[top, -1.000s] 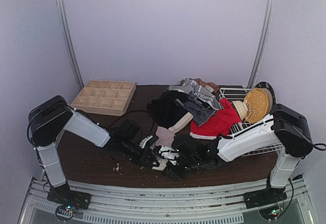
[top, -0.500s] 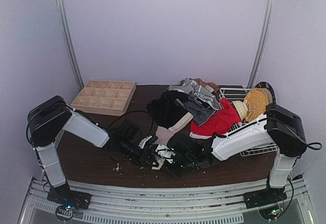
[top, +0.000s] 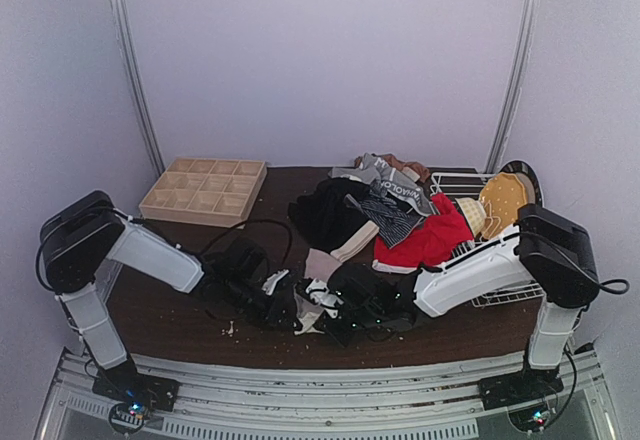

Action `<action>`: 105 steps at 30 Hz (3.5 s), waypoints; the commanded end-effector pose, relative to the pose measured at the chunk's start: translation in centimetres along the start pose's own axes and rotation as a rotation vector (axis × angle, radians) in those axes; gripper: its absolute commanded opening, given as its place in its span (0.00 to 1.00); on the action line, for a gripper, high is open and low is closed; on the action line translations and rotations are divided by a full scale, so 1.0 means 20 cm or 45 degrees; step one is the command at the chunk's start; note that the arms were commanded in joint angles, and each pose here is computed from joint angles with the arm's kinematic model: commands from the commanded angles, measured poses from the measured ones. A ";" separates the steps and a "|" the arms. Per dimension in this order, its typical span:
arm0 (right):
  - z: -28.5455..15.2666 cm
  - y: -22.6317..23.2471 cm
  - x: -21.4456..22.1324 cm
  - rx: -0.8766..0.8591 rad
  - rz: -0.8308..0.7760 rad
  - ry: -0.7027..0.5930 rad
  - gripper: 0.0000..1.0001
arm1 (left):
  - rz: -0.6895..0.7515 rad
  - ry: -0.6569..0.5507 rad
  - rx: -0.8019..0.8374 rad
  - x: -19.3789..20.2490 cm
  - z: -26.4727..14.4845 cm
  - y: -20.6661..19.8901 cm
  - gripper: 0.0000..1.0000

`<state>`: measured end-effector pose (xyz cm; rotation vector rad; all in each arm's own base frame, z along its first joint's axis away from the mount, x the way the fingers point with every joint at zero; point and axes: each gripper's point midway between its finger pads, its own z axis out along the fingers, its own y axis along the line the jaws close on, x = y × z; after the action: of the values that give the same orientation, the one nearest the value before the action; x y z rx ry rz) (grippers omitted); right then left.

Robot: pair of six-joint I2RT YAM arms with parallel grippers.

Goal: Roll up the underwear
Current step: Roll the underwear at the center of the board.

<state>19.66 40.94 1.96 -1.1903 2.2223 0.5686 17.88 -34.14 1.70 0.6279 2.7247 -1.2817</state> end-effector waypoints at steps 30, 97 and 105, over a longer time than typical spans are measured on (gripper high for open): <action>0.05 0.23 0.02 -0.680 1.007 0.244 0.00 | 0.767 -0.659 -0.271 0.15 -0.49 -0.25 0.52; -0.23 0.14 -0.09 -0.487 0.653 0.015 0.41 | 1.115 -0.260 -0.277 0.13 -0.01 -0.09 0.00; -0.31 0.13 -0.04 -0.274 0.371 -0.137 0.42 | 0.879 -0.202 -0.129 0.11 -0.03 -0.14 0.00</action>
<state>15.92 40.89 8.89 -0.8355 2.3732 1.2086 15.70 -34.35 3.60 1.2841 2.0066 -0.8197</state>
